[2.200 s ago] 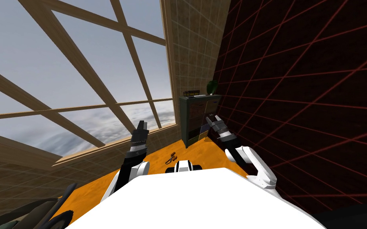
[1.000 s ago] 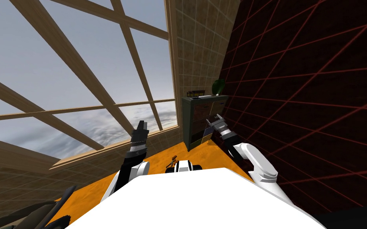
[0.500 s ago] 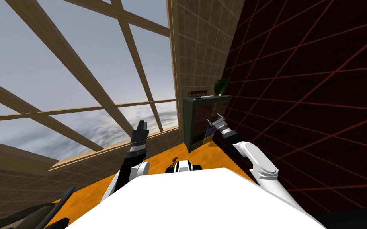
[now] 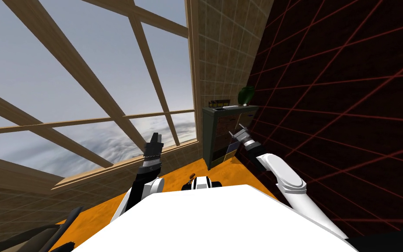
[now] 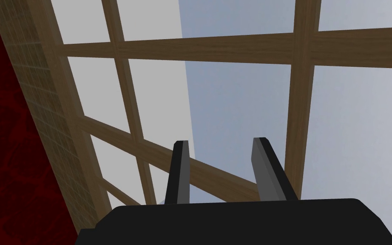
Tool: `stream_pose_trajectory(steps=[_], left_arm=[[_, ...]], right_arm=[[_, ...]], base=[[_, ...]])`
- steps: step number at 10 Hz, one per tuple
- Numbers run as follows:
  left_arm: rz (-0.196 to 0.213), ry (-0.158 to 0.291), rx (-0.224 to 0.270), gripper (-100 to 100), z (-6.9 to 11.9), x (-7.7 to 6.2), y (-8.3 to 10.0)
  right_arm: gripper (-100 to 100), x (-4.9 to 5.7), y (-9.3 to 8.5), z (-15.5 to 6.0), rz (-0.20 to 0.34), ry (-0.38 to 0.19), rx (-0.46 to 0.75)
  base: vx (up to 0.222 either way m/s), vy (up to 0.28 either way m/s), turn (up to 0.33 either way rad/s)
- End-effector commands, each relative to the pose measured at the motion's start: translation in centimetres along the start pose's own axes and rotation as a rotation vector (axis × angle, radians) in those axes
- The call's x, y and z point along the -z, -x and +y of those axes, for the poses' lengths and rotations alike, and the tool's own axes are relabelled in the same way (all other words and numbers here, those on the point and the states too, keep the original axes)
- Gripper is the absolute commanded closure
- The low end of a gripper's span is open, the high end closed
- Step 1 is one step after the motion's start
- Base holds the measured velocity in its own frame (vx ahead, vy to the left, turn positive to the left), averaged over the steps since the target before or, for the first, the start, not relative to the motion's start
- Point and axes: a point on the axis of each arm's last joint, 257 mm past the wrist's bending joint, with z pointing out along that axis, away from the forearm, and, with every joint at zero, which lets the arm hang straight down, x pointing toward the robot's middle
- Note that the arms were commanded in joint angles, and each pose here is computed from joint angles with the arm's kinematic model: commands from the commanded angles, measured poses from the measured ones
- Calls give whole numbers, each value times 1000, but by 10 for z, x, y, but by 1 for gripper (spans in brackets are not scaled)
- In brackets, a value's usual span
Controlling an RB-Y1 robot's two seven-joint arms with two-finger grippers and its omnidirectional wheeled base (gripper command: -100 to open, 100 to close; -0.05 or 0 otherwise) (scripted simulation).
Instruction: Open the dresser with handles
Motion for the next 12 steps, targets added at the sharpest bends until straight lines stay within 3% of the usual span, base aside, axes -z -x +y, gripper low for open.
stream_pose_trajectory(steps=[1, 9, 12], left_arm=[[0, 0, 0, 0, 0, 0, 0], [0, 0, 0, 0, 0, 0, 0], [0, 0, 0, 0, 0, 0, 0]], right_arm=[[-100, -3, -10, -8, 17, 6, 163], [-100, -12, -22, -29, 34, 19, 528], [-100, -15, -23, -41, 25, 21, 506]], base=[[57, 3, 39], [50, 10, 24], [18, 11, -9]])
